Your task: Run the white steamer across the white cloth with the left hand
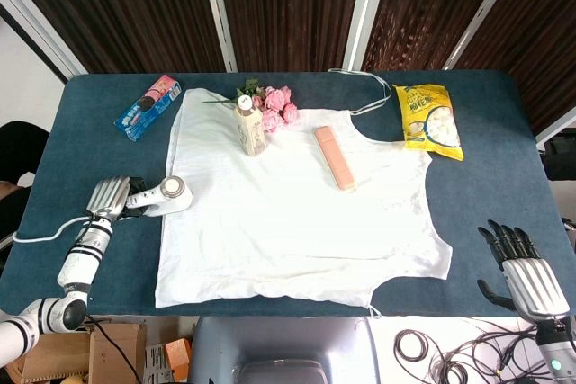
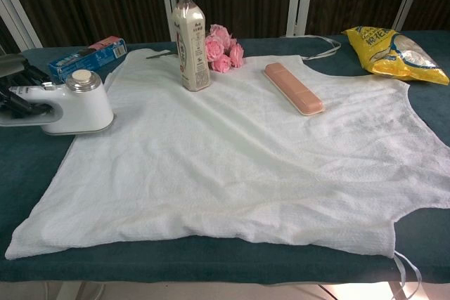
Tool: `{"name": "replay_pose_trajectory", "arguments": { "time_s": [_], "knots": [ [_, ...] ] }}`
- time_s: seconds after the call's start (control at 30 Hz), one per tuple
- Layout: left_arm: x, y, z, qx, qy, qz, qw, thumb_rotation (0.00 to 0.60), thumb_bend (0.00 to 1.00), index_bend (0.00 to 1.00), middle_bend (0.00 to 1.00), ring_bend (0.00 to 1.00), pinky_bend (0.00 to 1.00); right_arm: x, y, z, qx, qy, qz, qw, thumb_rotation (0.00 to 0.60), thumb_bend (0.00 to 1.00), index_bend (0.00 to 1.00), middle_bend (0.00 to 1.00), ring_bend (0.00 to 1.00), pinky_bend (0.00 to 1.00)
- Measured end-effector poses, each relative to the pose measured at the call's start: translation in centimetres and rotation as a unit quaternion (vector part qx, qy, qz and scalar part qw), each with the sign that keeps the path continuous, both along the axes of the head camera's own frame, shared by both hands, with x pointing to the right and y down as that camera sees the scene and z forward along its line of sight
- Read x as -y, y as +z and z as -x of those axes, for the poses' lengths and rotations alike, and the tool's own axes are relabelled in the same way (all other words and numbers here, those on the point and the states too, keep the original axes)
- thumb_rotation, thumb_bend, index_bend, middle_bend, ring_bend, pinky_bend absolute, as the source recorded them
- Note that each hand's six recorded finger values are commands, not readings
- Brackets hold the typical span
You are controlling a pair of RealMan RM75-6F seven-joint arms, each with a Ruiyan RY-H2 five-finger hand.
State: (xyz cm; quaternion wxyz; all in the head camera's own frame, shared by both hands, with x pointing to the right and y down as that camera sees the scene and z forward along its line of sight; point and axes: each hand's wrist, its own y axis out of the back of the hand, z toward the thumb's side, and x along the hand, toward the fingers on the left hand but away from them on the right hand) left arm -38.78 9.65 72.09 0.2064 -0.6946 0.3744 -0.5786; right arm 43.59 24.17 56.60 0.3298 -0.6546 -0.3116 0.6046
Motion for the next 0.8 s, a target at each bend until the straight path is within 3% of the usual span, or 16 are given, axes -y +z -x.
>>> {"name": "replay_pose_trajectory", "arguments": {
  "time_s": [0.13,0.27,0.37,0.43,0.57,0.63,0.8],
  "knots": [
    [-0.5,0.6,0.4,-0.005,0.003,0.010,0.9999,0.600,0.44,0.92,0.76,0.72,0.71,0.1,-0.1,-0.1,0.001,0.002,-0.001,1.0000,0.600,0.26,0.00,0.00,0.00,0.00],
    [-0.7,1.2,1.2,0.012,0.024,0.008,0.9996,0.600,0.42,0.77,0.71,0.67,0.67,0.1,-0.2,-0.2,0.002,0.003,-0.003,1.0000,0.600,0.26,0.00,0.00,0.00,0.00],
    [-1.2,1.6,1.3,0.008,0.032,0.017,0.9993,0.600,0.34,0.56,0.58,0.54,0.58,0.1,-0.2,-0.2,0.001,0.003,-0.003,1.0000,0.600,0.26,0.00,0.00,0.00,0.00],
    [-1.6,1.9,1.5,0.008,0.035,0.030,0.9989,0.600,0.23,0.34,0.45,0.39,0.50,0.1,-0.2,-0.2,0.001,0.003,-0.002,1.0000,0.600,0.26,0.00,0.00,0.00,0.00],
    [-2.2,2.2,2.0,0.024,0.047,0.052,0.9972,0.600,0.12,0.05,0.19,0.12,0.32,0.1,-0.3,-0.2,0.002,0.003,-0.003,1.0000,0.600,0.26,0.00,0.00,0.00,0.00],
    [-2.2,2.1,2.1,0.026,0.049,0.054,0.9970,0.600,0.08,0.00,0.08,0.03,0.22,0.1,-0.3,-0.2,0.001,0.003,-0.003,1.0000,0.600,0.26,0.00,0.00,0.00,0.00],
    [-2.0,1.5,2.1,0.029,0.057,0.038,0.9972,0.600,0.03,0.00,0.02,0.00,0.17,0.1,-0.2,-0.2,0.001,0.003,-0.002,1.0000,0.600,0.26,0.00,0.00,0.00,0.00]
  ]
}}
